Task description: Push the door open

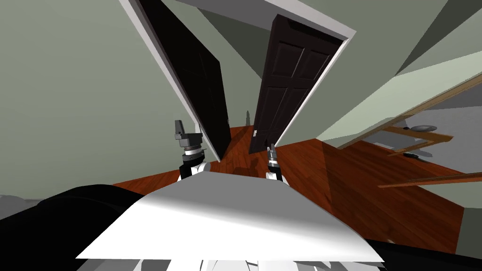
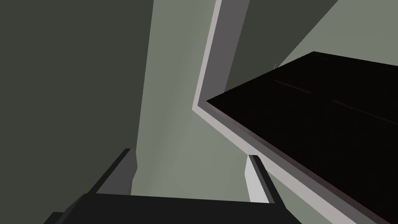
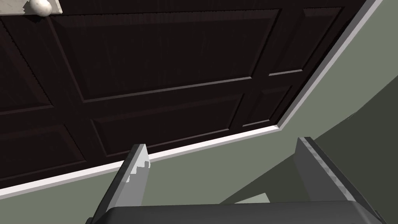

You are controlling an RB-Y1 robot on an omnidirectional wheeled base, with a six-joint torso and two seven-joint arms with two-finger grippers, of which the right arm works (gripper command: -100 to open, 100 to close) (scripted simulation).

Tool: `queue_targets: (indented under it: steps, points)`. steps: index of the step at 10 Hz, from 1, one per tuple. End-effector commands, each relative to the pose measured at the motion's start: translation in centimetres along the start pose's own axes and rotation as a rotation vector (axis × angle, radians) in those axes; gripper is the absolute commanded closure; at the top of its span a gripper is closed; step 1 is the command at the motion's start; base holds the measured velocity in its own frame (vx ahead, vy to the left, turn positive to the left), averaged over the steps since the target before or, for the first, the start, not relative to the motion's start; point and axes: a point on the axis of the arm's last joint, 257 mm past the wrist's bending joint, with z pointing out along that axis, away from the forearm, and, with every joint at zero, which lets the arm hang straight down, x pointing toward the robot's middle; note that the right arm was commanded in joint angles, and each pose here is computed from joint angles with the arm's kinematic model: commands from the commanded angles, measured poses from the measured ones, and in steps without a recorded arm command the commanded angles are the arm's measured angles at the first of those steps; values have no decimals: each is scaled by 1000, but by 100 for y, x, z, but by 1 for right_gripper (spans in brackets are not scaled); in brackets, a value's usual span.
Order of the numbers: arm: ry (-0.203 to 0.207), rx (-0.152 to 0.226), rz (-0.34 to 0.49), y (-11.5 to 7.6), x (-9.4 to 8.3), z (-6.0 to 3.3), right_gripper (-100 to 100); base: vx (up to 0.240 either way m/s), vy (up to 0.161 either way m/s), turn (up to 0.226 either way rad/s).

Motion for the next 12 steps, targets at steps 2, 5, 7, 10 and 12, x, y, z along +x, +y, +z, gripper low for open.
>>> queue_targets:
  steps: [2,5,7,10,12]
  points:
    - [-1,34,9,-202,-26,-30,-100,81,-56,160]
    - [-4,72,17,-407,-52,-66,-100,80,-61,149]
    - [-6,97,22,-539,-71,-94,-100,79,-75,149]
    - [-10,133,29,-727,-103,-138,-100,69,-66,148]
    - [-14,156,33,-845,-126,-170,-100,71,-67,125]
